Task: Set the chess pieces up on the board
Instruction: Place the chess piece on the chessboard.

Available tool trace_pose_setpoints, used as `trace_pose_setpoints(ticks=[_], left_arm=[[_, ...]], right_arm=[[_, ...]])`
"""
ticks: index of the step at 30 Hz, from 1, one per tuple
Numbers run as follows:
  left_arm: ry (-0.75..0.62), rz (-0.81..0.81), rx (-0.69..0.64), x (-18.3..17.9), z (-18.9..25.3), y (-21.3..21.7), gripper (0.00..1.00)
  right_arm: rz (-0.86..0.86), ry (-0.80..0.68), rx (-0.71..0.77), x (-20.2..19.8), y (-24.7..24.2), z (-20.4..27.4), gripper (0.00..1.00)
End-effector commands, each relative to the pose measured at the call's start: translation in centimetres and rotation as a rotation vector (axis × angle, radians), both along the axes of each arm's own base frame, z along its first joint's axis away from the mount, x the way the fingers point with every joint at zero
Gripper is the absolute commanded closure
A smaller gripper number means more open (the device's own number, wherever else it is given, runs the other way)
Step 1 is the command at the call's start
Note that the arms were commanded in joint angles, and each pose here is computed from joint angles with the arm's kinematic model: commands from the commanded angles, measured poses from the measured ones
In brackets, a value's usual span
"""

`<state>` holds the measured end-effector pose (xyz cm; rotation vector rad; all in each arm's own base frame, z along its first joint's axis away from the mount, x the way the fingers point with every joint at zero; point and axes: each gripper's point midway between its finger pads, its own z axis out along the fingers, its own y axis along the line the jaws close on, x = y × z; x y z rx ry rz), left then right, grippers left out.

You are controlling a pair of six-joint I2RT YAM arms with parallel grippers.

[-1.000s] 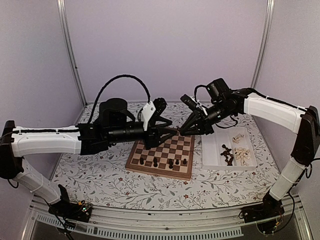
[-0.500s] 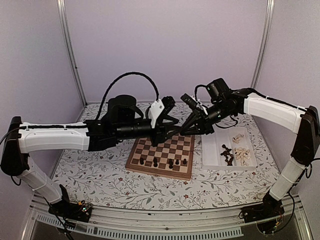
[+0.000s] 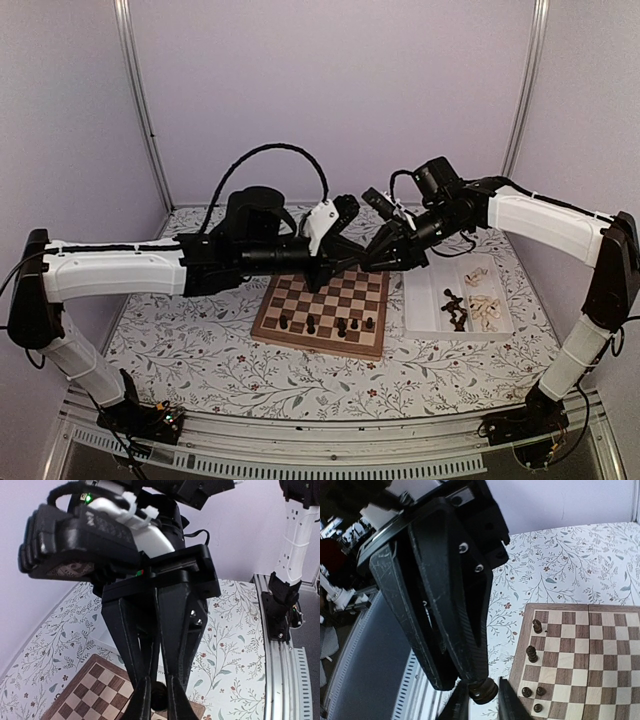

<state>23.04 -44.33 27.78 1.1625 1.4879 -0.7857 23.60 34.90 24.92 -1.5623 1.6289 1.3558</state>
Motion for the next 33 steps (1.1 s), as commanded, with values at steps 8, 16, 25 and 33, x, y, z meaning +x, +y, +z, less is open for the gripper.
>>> trace_pose_setpoints(ticks=[8,16,25,33], left_arm=[[0.129,0.089,0.165,3.1,-3.4,2.3,0.99],[0.378,0.111,0.342,5.4,-11.0,2.7,0.99],[0.482,0.085,0.467,5.9,-16.1,1.2,0.99],[0.508,0.108,0.546,5.4,-17.9,2.7,0.99]], right_arm=[[-0.230,-0.091,-0.120,3.0,-7.6,-5.2,0.46],[-0.489,-0.165,-0.175,6.8,-14.5,-7.4,0.45],[-0.504,-0.160,-0.188,7.1,-14.9,-8.1,0.45],[-0.495,-0.159,-0.195,7.1,-14.9,-8.4,0.44]])
